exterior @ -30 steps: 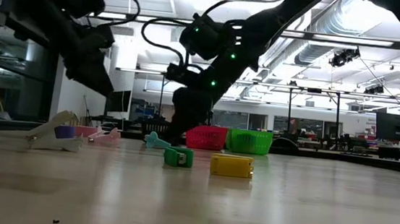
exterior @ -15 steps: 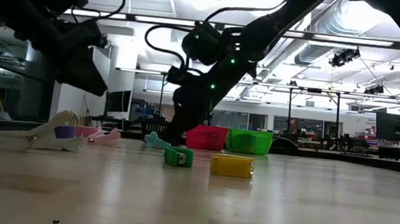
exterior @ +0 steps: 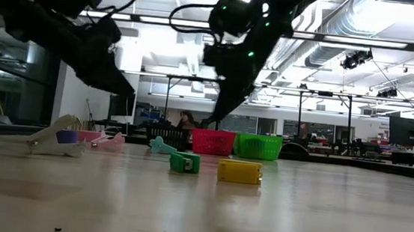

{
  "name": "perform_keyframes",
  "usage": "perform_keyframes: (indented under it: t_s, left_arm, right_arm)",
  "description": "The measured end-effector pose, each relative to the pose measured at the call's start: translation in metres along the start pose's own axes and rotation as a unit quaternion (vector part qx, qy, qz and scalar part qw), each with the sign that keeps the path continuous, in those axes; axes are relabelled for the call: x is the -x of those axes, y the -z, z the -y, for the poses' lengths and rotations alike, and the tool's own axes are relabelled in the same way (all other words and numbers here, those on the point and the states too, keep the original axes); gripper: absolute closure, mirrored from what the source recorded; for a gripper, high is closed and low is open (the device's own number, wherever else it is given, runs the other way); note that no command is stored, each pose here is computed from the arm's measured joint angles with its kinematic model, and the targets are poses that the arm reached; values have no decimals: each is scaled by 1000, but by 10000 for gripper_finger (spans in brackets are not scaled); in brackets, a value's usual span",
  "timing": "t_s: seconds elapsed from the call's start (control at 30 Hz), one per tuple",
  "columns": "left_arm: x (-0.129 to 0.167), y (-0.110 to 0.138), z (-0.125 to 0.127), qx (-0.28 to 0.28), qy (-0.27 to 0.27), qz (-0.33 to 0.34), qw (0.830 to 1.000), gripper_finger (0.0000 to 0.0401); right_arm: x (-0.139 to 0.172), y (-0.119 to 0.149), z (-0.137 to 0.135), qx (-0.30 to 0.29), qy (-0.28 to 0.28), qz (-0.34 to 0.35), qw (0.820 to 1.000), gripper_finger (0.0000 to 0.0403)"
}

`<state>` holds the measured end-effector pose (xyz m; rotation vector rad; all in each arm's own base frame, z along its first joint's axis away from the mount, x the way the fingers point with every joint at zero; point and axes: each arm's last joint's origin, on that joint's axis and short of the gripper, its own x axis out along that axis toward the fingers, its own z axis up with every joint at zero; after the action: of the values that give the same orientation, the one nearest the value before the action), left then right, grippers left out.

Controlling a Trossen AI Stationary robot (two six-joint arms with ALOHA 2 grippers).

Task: Pick and place Stapler, Stapler remover, tape
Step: Put the light blue staple remover into the black bin

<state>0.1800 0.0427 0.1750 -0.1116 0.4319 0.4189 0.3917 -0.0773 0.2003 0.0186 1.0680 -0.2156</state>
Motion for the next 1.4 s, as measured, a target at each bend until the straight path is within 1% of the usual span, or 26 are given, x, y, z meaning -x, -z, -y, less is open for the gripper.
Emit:
perform_keyframes:
  t_s: [0.13, 0.23, 0.33, 0.4, 0.47, 0.57, 0.67, 0.8, 1.0, 1.1, 1.17, 1.27, 1.33, 1.4]
  left_arm:
    - [-16, 6, 2, -48, -3, -13, 999, 186]
    - [-26, 9, 3, -62, -17, -34, 997, 152]
    - [-38, 2, 6, -66, -23, -47, 996, 112]
    - [-46, -5, 9, -70, -9, -64, 995, 93]
    - [-56, -14, 14, -83, 7, -84, 993, 81]
    - [-70, -24, 17, -102, 5, -131, 986, 76]
    - [-81, -33, 20, -126, 2, -168, 978, 75]
    - [-88, -47, 23, -159, 8, -195, 968, 75]
    - [-92, -70, 24, -207, 13, -209, 956, 75]
    - [-96, -81, 19, -207, 24, -208, 956, 75]
    - [-98, -82, 11, -201, 26, -228, 952, 75]
    - [-108, -86, 1, -191, 36, -244, 950, 75]
    - [-113, -86, -5, -181, 44, -266, 946, 75]
    - [-122, -88, -6, -179, 47, -270, 945, 75]
  right_arm:
    - [15, 9, 0, -4, 10, -46, 999, 134]
    - [25, 16, 0, 0, 14, -82, 997, 135]
    - [36, 22, 0, -2, 8, -109, 994, 134]
    - [45, 24, 1, -6, 5, -114, 993, 135]
    - [55, 25, 1, -6, 5, -115, 993, 134]
    - [66, 26, 2, -3, 5, -95, 996, 135]
    - [70, 37, 2, 4, 3, -69, 998, 134]
    - [69, 64, 1, -1, 4, -44, 999, 134]
    - [63, 110, -7, -20, -6, 15, 1000, 134]
    - [62, 128, -11, -24, -11, 42, 999, 134]
    - [61, 138, -14, -22, -14, 59, 998, 135]
    - [63, 146, -17, -19, -17, 89, 996, 134]
    - [65, 148, -18, -17, -18, 107, 994, 135]
    - [66, 151, -18, -16, -19, 112, 993, 134]
